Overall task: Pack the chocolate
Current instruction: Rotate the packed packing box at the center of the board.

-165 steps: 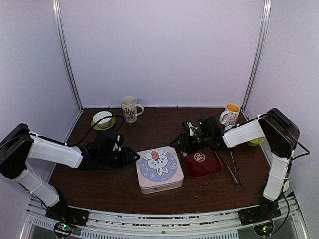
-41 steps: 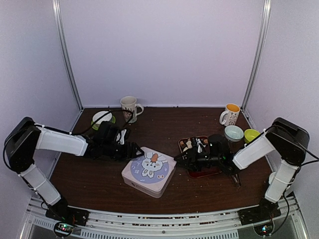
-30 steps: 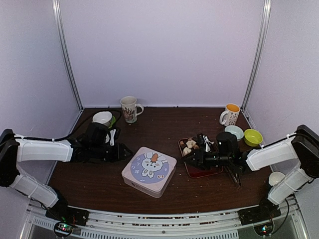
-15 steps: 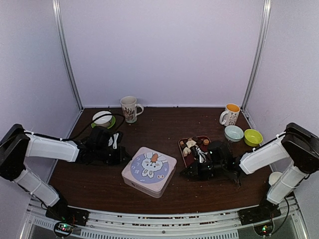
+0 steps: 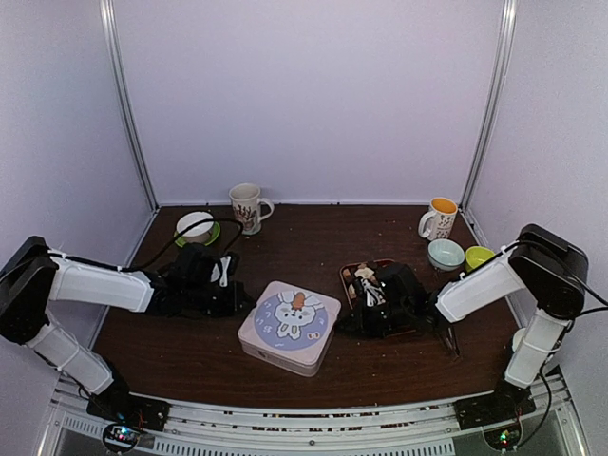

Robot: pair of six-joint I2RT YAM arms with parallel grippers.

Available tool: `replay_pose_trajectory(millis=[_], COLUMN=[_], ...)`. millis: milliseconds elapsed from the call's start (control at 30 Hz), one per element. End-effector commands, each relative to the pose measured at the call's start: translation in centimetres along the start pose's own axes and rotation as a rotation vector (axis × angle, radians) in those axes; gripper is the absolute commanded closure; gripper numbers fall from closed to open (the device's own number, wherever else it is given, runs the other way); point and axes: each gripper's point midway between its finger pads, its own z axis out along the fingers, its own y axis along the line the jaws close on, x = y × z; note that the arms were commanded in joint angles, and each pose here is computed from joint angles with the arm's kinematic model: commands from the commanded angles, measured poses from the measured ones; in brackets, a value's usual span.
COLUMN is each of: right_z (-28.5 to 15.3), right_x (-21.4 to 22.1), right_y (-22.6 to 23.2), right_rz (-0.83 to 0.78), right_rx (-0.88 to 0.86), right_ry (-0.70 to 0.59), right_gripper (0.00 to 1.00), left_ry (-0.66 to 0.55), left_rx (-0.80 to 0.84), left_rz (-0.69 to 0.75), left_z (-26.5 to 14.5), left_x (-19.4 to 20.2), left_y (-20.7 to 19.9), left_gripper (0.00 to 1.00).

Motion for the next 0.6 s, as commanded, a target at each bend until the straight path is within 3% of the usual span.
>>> replay_pose_trajectory(millis=[0, 233, 567], right_z=[0.8, 1.2, 0.5], right_x=[-2.6, -3.8, -5.2], right_y=[2.0, 2.3, 2.0], right_rz=[-0.064, -0.097, -0.153], right_rx=[-0.033, -0.017, 0.033], right_ry=[-0.051, -0.049, -0.058], right_gripper=[1.0, 1.0, 0.99], left_ry=[0.182, 0.161, 0.115], left_rx=[0.016, 0.02, -0.028], left_rz=[-0.012, -0.02, -0.061], left_z=[0.9, 0.3, -1.5], left_x=[5.4, 5.6, 5.5], left_y=[-1.6, -3.0, -1.8], left_gripper=[1.0, 1.0, 1.0])
